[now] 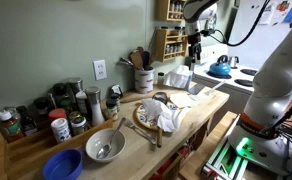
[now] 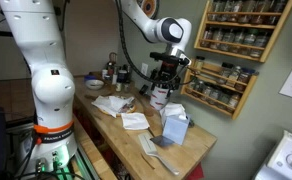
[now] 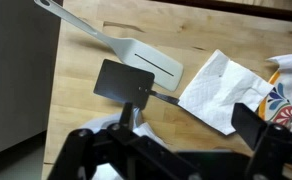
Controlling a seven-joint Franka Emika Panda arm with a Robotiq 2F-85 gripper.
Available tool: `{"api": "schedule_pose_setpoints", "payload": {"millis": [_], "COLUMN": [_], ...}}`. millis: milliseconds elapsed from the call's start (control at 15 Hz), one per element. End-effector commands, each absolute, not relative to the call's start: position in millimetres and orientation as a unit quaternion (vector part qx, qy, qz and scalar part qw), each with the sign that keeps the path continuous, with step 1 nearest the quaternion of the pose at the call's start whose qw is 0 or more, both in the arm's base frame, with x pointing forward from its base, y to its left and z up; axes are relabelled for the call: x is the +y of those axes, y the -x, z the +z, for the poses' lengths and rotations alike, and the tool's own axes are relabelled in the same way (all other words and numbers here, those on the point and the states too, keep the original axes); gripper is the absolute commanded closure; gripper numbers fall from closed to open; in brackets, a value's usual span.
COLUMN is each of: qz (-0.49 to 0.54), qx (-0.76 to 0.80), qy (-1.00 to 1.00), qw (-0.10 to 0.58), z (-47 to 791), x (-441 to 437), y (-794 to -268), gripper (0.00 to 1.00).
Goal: Push the napkin inside the blue box
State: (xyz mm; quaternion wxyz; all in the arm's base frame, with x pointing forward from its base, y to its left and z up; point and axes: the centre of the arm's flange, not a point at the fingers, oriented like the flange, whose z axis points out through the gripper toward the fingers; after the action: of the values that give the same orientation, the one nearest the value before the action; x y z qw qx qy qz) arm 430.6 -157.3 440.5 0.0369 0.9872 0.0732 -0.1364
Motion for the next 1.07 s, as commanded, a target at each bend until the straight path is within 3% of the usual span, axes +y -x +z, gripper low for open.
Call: {"api": "schedule_pose_setpoints", "payload": {"millis": [0, 600, 1000], "qz": [-0.136, -0.136, -0.063], "qx": [0.073, 0.073, 0.096], "qy": [-0.987, -0.987, -0.993], "qw": [0.037, 0.037, 0.006], "z": [440, 441, 428], "x": [-157, -157, -174], "y": [-431, -431, -472], "gripper": [0.0, 0.0, 0.0]}}
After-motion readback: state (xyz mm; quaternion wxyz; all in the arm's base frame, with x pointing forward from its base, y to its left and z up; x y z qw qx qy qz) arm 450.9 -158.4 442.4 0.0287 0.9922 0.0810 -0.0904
